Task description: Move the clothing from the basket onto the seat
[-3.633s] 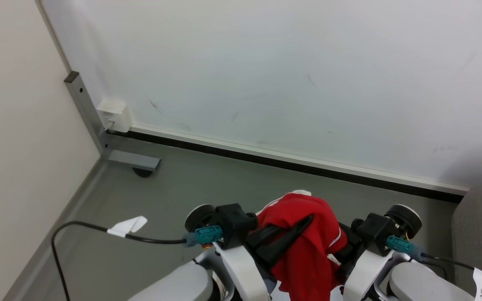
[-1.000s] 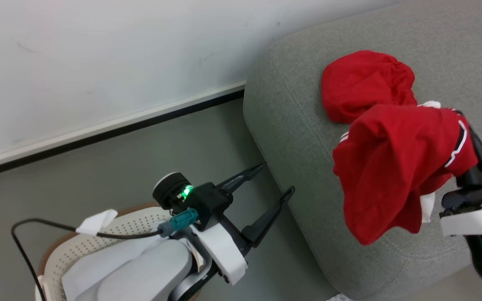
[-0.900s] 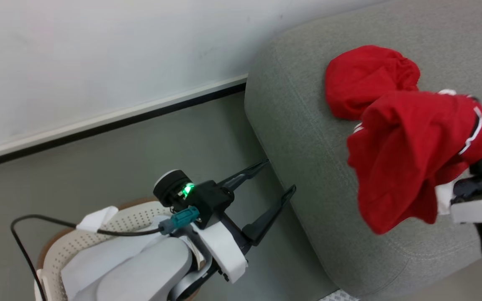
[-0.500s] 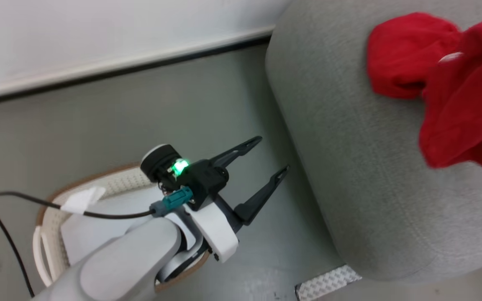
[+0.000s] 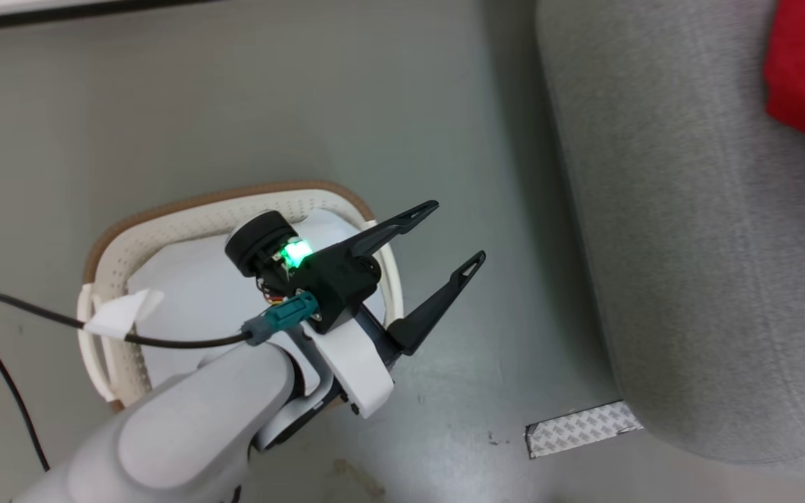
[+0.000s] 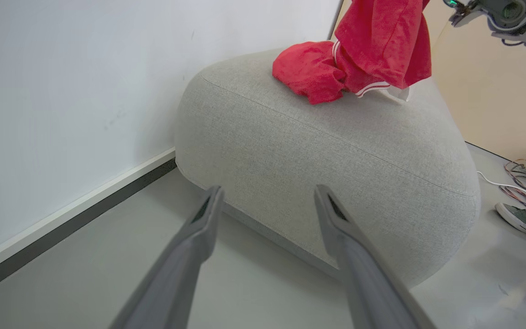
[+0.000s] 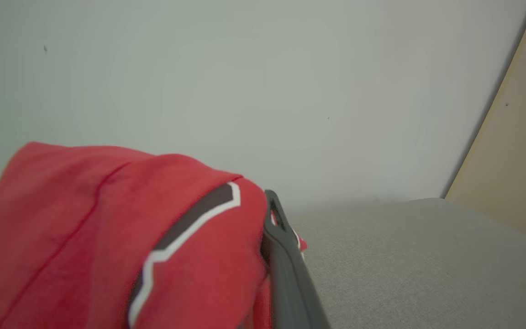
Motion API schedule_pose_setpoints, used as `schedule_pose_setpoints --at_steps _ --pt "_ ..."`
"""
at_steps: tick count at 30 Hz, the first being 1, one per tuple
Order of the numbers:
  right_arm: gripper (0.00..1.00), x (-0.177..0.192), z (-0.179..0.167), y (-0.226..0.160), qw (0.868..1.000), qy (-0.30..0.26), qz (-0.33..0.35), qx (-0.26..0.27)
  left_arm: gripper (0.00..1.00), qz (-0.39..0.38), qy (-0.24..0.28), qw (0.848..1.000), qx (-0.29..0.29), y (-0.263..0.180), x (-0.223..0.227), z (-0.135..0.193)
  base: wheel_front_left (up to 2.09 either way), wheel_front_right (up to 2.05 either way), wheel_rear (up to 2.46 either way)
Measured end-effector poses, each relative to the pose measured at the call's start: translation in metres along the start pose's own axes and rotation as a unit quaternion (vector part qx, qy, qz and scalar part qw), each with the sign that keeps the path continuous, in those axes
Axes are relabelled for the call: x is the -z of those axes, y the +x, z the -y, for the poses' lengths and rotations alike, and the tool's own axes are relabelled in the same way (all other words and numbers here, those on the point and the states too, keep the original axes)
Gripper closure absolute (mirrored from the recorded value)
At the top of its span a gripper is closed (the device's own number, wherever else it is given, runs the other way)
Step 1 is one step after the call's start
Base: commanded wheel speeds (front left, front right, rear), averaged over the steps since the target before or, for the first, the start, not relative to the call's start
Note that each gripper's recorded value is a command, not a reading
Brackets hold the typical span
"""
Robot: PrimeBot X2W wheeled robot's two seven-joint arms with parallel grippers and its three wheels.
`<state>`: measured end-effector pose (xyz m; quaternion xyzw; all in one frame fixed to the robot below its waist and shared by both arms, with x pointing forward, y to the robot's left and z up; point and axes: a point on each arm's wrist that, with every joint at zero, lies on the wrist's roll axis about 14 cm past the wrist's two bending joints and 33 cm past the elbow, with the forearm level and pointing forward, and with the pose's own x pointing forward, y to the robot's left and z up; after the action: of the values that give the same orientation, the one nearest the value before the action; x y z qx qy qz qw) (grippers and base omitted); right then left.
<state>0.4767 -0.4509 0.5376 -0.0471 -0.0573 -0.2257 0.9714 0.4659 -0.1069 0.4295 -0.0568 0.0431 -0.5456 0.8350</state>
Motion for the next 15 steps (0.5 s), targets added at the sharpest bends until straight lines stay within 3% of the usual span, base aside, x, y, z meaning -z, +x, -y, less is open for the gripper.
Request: schedule_pose_setpoints --at_steps 6,15 --pt "1.0 0.065 -0.007 -0.001 0.993 -0.032 -0.109 -0.013 0.0 -0.013 -0.009 1.0 -0.02 -0.011 0.015 -0.013 0.0 0.0 0.0" --pt "1.0 0.13 0.002 -0.027 0.959 -0.078 -0.273 -0.022 0.0 -0.01 -0.008 0.999 -0.038 -0.017 0.013 -0.02 0.0 0.0 0.0"
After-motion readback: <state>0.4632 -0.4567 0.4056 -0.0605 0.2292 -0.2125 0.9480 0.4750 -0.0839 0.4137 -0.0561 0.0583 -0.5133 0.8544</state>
